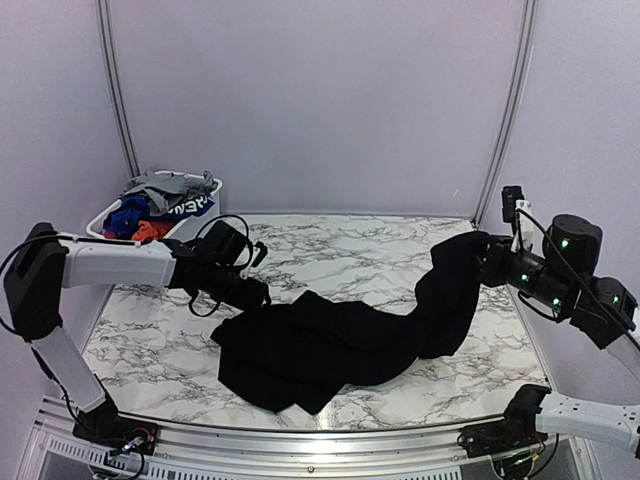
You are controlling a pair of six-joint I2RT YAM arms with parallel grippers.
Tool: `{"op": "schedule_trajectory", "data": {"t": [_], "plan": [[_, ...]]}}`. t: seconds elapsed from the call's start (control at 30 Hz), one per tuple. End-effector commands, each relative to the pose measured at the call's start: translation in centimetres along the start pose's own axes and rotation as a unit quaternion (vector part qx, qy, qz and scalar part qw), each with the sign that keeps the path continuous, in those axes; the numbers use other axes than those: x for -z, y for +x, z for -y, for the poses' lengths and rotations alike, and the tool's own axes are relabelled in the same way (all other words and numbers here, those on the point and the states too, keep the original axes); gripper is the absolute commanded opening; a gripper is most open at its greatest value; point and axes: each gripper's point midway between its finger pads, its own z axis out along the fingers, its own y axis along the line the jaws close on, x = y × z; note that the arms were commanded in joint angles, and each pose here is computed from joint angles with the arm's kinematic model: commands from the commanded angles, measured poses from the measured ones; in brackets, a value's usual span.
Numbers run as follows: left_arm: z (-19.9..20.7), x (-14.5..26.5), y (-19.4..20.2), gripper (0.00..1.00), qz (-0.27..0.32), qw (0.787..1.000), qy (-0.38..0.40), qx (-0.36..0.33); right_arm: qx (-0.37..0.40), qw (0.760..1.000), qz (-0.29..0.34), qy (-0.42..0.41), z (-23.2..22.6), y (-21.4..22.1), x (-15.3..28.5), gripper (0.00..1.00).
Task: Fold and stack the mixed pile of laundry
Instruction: Pick up the crumpled T-shirt from the center of the board.
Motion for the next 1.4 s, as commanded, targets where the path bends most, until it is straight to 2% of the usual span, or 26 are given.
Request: {"op": "schedule_trajectory", "data": {"t": [0.0,0.13,0.27,0.33,0.4,0.53,0.57,0.7,0.8,0.87,1.0,1.1,1.13,1.23,1.3,1.37], "plan": [[0.6,-2.1,-1.6,0.72,-0.032,0.999,0.026,0.023,-0.027,0.999,0.002,0.034,1.3,0.3,0.1,0.00],[1.5,-4.8,-1.9,0.74,-0.057,0.997,0.049,0.014,-0.033,0.999,0.003,0.036,1.5,0.5,0.1,0.00],[2.9,-6.8,-0.6,0.74,-0.095,0.992,0.088,0.007,-0.033,0.999,0.003,0.039,1.6,0.5,-0.1,0.00],[3.7,-7.1,0.4,0.68,-0.111,0.987,0.114,0.002,-0.030,0.999,0.001,0.042,1.6,0.5,-0.3,0.00],[3.9,-7.0,1.3,0.54,-0.124,0.984,0.124,-0.003,-0.030,0.999,0.001,0.043,1.7,0.5,-0.3,0.00],[2.7,-5.1,0.0,0.04,-0.094,0.991,0.094,-0.018,-0.030,0.998,0.006,0.047,1.8,0.3,-0.4,0.00],[2.2,-4.2,-1.2,0.00,-0.073,0.994,0.080,-0.022,-0.030,0.998,0.008,0.048,1.8,0.3,-0.5,0.00],[-0.1,0.1,-7.1,0.00,0.022,0.999,0.006,-0.033,-0.028,0.998,0.005,0.054,1.8,0.3,-1.6,0.00],[0.3,3.3,-8.4,0.00,0.059,0.997,0.008,-0.058,-0.030,0.998,0.003,0.049,1.5,0.4,-2.3,0.00],[1.9,4.9,-6.2,0.00,0.057,0.993,0.038,-0.091,-0.033,0.998,-0.001,0.046,1.4,0.7,-2.4,0.00],[5.2,7.3,3.2,0.00,0.031,0.977,0.069,-0.201,-0.049,0.997,-0.005,0.057,2.3,1.7,-1.2,0.00],[7.0,8.6,9.1,0.00,-0.002,0.967,0.085,-0.238,-0.065,0.995,-0.008,0.075,3.5,2.7,0.4,0.00],[7.8,9.3,9.6,0.00,-0.002,0.966,0.091,-0.244,-0.072,0.994,-0.008,0.078,3.8,3.0,0.9,0.00],[9.4,9.9,10.2,0.08,0.001,0.959,0.088,-0.271,-0.095,0.992,-0.023,0.075,4.1,4.8,1.5,0.00],[10.4,9.1,11.4,0.25,-0.030,0.954,0.098,-0.281,-0.105,0.991,-0.037,0.073,4.2,5.9,1.4,0.00],[11.1,8.4,12.6,0.29,-0.068,0.949,0.102,-0.290,-0.112,0.990,-0.049,0.071,4.1,6.6,1.3,0.00]]}}
